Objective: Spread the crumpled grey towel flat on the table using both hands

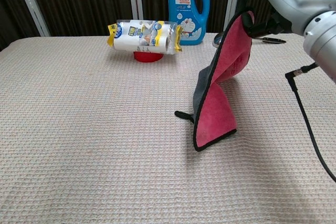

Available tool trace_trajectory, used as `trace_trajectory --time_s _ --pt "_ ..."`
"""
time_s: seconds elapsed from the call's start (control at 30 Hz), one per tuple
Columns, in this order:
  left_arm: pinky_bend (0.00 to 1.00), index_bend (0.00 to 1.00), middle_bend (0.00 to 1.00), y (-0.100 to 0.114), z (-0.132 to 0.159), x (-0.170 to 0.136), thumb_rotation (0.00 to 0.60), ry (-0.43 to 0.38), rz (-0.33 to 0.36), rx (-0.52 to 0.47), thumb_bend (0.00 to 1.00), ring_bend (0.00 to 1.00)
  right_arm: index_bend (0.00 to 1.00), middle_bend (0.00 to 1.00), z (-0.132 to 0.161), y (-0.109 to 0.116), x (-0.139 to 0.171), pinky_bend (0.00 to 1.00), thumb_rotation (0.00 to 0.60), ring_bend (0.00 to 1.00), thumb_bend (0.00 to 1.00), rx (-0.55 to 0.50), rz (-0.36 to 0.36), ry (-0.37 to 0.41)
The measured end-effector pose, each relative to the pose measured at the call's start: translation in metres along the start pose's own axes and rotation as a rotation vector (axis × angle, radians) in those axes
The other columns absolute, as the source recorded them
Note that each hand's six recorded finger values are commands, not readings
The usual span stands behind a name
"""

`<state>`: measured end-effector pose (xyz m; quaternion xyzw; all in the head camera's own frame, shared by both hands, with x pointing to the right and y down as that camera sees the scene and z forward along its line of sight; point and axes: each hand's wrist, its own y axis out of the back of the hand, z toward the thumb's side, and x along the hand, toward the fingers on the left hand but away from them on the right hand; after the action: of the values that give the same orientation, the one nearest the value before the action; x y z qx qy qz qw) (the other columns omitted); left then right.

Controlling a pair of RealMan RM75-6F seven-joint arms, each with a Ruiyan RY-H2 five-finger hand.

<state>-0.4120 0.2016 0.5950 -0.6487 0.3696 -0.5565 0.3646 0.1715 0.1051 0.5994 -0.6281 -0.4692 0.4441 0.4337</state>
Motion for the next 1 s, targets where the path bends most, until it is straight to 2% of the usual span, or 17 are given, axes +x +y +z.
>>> trace_trajectory --time_s 0.27,0.47,0.77,1.0 --pt "0.08 0.00 0.00 -0.004 0.015 0.015 0.600 -0.025 0.001 -0.031 0.00 0.00 0.65 0.19 0.018 0.003 -0.016 0.11 0.600 0.09 0.64 0.026 -0.020 0.010" --pt "0.08 0.00 0.00 -0.010 0.015 0.020 0.600 -0.023 -0.012 -0.046 0.00 0.00 0.66 0.19 0.030 0.007 -0.039 0.11 0.600 0.09 0.64 0.051 -0.045 -0.008" --pt "0.08 0.00 0.00 -0.009 0.016 0.033 0.600 -0.019 -0.011 -0.051 0.00 0.00 0.66 0.19 0.051 0.015 -0.070 0.11 0.600 0.09 0.64 0.068 -0.073 -0.013" --pt "0.08 0.00 0.00 -0.016 0.039 0.049 0.600 -0.051 -0.033 -0.069 0.00 0.00 0.66 0.19 0.066 0.011 -0.088 0.11 0.600 0.09 0.64 0.088 -0.073 0.004"
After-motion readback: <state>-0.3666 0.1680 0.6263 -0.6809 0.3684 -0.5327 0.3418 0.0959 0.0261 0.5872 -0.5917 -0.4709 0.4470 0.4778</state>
